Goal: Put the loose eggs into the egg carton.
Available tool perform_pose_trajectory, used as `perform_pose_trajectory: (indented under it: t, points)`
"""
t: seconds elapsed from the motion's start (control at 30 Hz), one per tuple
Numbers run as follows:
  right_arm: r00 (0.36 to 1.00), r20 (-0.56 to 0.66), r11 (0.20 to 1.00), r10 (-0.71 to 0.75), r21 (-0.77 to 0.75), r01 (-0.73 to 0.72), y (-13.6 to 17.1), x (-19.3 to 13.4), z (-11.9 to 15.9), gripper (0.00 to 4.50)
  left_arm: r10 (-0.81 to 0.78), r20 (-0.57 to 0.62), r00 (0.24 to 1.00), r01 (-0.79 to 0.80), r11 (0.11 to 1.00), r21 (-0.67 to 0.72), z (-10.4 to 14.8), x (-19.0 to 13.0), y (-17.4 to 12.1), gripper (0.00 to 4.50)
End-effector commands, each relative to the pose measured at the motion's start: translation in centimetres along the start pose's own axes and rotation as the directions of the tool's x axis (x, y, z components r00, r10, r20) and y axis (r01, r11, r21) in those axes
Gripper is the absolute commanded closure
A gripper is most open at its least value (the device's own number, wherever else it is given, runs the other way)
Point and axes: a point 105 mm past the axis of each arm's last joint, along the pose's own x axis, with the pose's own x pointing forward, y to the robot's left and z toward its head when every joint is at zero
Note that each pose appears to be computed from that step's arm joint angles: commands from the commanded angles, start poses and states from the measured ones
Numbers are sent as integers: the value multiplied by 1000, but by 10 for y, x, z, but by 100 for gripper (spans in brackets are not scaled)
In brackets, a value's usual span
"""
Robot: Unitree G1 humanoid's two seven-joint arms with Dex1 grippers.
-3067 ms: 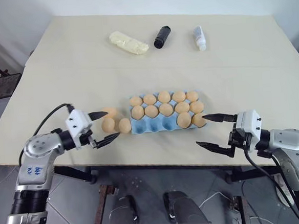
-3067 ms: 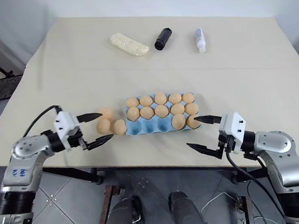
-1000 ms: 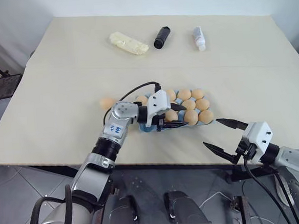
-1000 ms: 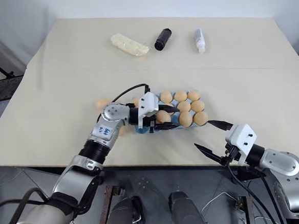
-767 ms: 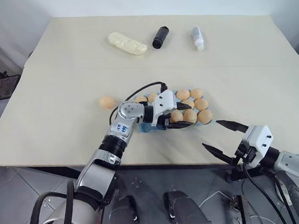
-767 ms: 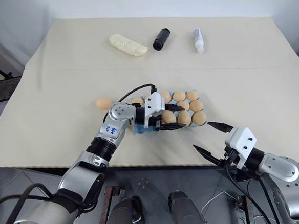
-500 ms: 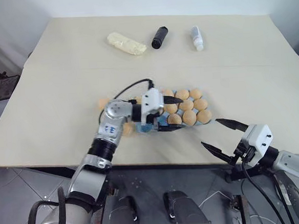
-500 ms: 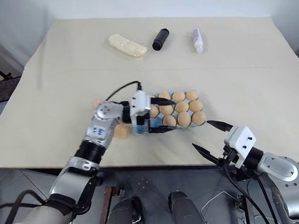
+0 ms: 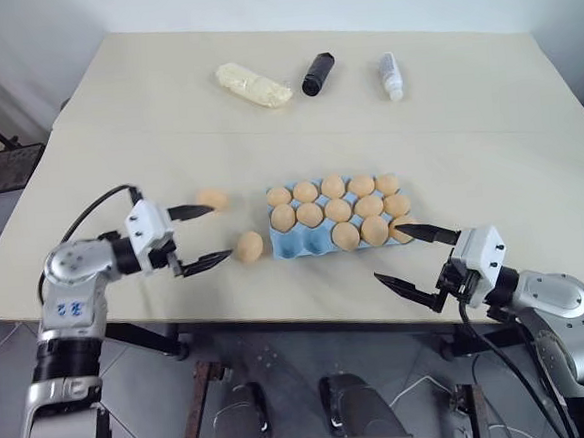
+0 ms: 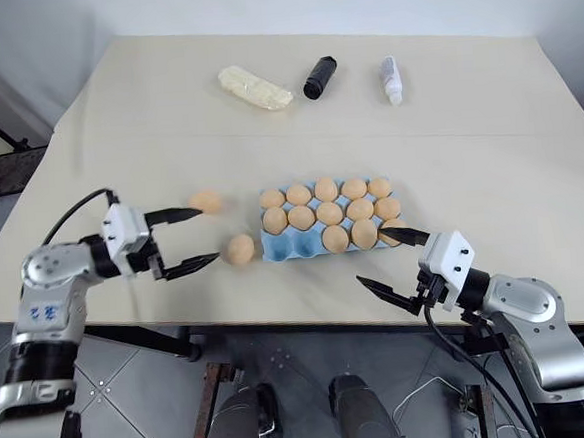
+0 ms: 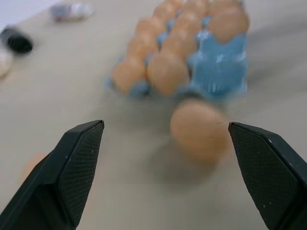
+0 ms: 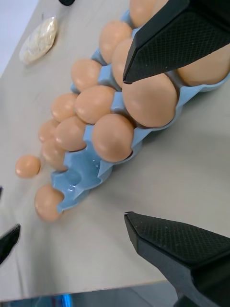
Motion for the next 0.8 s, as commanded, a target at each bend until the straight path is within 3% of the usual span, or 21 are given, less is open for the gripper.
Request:
perform_pose_trajectory:
  t: [0.03, 0.63, 0.73, 0.8]
  points:
    - [999, 45, 999, 29, -20, -28, 0, 2, 7, 0, 19, 14, 1000, -20, 999, 37, 9, -7, -1, 11]
    - [999, 47, 999, 5, -39, -3, -4, 2, 11, 0, -37, -6, 999, 37, 999, -18, -9, 68, -13, 11]
    - [999, 48, 999, -9, -36, 10, -4, 2, 11, 0, -70, 31, 997, 70, 997, -25, -5, 76, -18, 65]
    - [999, 50, 999, -13, -33, 15, -2, 3, 10, 0, -61, 29, 998, 61, 998, -15, -6, 76, -16, 130]
